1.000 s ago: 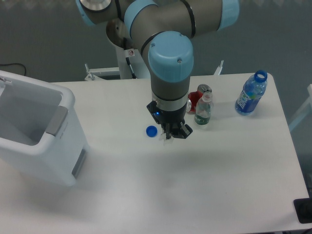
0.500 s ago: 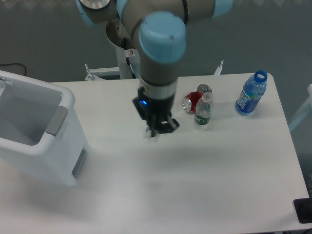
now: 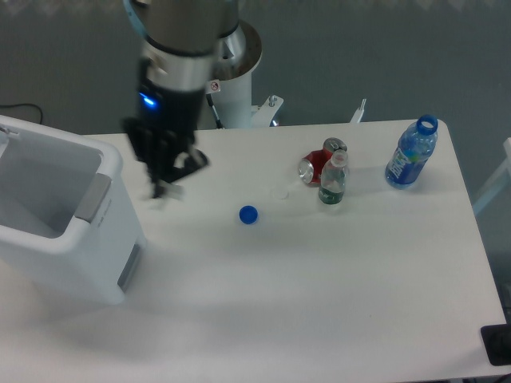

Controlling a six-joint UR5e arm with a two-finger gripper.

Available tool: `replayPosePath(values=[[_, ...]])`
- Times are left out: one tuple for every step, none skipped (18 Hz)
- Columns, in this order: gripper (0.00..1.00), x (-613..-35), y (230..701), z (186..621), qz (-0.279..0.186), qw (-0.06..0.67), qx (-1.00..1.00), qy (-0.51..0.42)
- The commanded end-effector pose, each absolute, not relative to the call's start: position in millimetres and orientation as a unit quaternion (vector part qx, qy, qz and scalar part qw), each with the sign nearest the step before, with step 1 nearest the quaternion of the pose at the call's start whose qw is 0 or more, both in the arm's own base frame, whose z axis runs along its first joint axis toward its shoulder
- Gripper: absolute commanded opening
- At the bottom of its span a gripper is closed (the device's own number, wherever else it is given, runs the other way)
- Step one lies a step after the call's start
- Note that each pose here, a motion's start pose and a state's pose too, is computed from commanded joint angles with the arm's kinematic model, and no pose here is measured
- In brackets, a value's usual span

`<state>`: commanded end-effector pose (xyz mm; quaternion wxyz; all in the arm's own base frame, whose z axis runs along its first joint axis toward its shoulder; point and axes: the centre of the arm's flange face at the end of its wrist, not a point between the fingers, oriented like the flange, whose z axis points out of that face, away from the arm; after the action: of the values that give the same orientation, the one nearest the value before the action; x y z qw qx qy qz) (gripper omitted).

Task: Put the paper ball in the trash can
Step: 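Carry the paper ball over to the white trash bin, then open the gripper to drop the paper ball into the bin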

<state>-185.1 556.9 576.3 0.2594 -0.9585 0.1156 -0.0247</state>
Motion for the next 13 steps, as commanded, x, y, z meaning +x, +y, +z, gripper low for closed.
replayPosePath(values=[[0.00,-172,561,576,-0.029,0.260,-0.958,0.119],[0.01,-157,566,574,-0.033,0.261,-0.956,0.126],[0.06,-143,570,574,-0.034,0.263,-0.954,0.136],[0.11,-130,574,573,-0.037,0.265,-0.953,0.146],[0.17,-117,577,574,-0.039,0.265,-0.951,0.156],[0.26,-106,579,573,-0.042,0.264,-0.949,0.166],[0.46,-97,580,574,-0.043,0.266,-0.947,0.174],[0.60,-87,581,575,-0.046,0.267,-0.945,0.181],[0.78,-78,583,573,-0.055,0.266,-0.944,0.188],[0.98,-67,585,565,-0.069,0.264,-0.942,0.196],[1.00,-64,584,558,-0.075,0.261,-0.942,0.196],[1.00,-63,581,558,-0.075,0.261,-0.942,0.196],[1.00,-62,580,557,-0.075,0.261,-0.942,0.197]])
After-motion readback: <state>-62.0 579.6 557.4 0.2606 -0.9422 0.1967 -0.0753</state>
